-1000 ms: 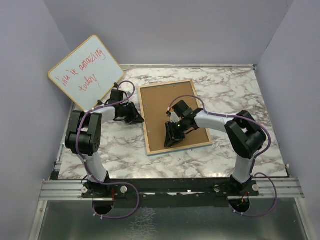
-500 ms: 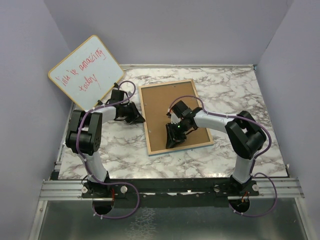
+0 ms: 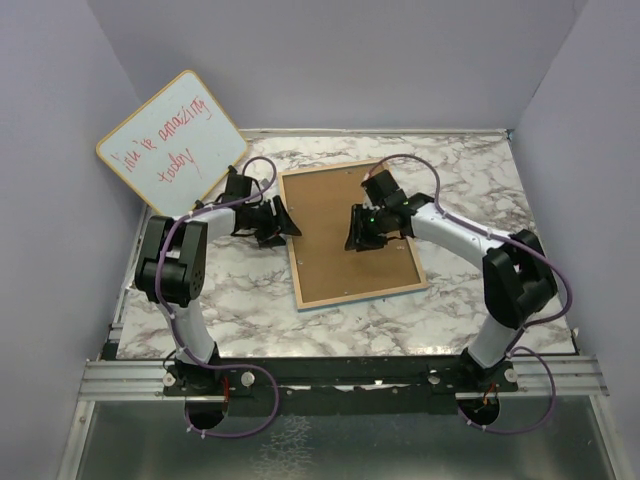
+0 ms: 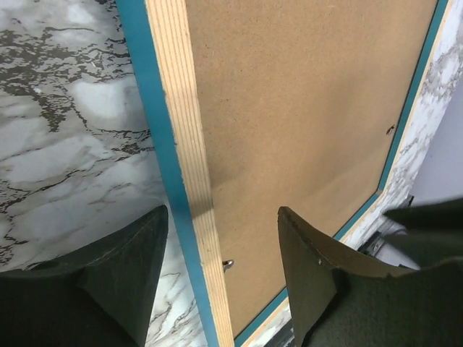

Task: Put the photo into the frame

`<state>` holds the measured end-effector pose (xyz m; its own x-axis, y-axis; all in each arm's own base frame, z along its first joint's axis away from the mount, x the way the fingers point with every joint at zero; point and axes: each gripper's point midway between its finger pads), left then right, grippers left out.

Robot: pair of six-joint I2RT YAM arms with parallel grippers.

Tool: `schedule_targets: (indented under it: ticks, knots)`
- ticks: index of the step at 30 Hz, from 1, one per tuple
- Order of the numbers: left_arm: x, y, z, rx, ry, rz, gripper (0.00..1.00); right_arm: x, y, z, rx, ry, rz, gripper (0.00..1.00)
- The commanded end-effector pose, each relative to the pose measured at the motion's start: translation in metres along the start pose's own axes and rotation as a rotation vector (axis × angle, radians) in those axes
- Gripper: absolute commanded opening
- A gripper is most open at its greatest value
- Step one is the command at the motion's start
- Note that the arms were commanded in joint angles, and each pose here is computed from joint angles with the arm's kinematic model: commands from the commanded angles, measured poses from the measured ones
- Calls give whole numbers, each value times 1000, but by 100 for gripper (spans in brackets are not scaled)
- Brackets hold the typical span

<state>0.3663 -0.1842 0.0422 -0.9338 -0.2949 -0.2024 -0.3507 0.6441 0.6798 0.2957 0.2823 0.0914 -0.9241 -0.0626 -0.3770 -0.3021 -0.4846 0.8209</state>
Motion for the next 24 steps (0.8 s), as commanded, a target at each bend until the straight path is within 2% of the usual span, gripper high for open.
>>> schedule_targets:
  ticks: [1, 6, 12, 24]
  knots:
    - [23, -11, 45, -156, 16, 53, 62, -16, -7, -70, 233, -160, -59, 39]
    - [25, -10, 63, -236, 15, 37, 46, -28, -7, -118, 383, -257, -113, 40]
    - [31, -15, 77, -280, 35, 54, 28, -33, -12, -146, 391, -315, -129, 40]
    - [30, -16, 83, -310, 32, 61, 19, -11, -9, -180, 496, -347, -79, 39]
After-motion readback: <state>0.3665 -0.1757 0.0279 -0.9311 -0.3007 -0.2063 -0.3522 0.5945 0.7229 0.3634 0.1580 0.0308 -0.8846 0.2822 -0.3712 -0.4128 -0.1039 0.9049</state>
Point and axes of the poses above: each gripper's point midway between its finger pads, its own y axis back along the fingers, its own z axis along the line the jaws close on, x = y × z, and after that the axes turned 2 degrees about y, right-handed
